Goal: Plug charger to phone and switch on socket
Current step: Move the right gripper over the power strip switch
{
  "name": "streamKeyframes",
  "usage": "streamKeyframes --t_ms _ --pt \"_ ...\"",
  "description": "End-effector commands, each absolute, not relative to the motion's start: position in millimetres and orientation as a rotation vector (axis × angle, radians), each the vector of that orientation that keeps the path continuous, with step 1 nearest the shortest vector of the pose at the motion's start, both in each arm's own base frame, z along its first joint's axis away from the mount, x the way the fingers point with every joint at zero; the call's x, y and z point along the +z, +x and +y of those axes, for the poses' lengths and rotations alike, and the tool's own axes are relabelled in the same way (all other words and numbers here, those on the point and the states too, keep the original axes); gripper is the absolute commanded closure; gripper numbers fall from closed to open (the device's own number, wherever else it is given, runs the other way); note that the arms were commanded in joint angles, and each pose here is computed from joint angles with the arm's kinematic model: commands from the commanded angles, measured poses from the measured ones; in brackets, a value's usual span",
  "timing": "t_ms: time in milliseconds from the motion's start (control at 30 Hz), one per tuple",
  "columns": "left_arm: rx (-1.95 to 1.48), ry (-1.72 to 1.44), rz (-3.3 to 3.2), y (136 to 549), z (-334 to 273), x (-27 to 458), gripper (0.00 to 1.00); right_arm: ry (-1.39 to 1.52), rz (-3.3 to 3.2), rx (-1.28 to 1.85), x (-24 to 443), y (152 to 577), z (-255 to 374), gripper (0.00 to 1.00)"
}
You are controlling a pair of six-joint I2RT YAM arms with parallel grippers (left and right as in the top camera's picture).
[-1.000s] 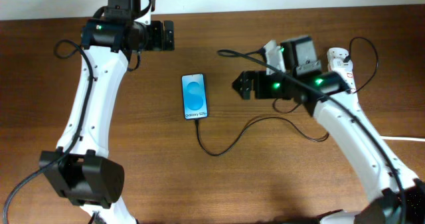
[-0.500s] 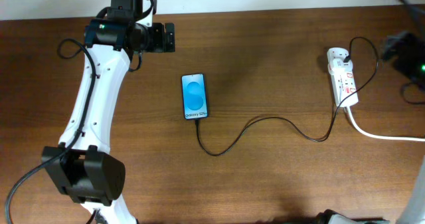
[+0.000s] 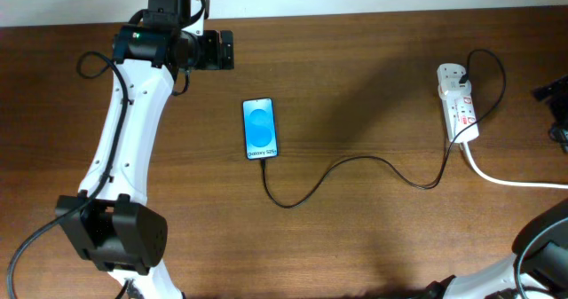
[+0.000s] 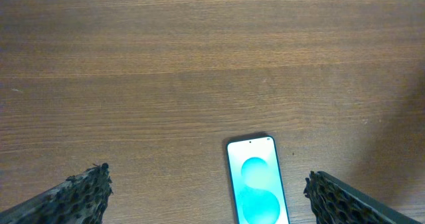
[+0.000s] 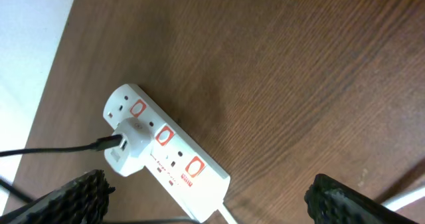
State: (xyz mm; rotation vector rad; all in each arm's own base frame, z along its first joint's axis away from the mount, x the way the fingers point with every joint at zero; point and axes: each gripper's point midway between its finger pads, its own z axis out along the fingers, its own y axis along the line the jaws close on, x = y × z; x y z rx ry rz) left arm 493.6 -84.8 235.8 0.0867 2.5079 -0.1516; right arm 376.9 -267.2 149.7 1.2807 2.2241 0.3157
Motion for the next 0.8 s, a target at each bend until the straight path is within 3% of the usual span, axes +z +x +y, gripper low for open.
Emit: streamKeyframes --t_ms 0,767 --pt "-0.135 0.095 2.518 494 -82 231 0.01 1.256 2.246 0.335 141 389 -260 0.02" --pt "-0.135 0.095 2.518 494 -82 231 0.01 1.035 2.542 0.269 36 426 -221 0.02"
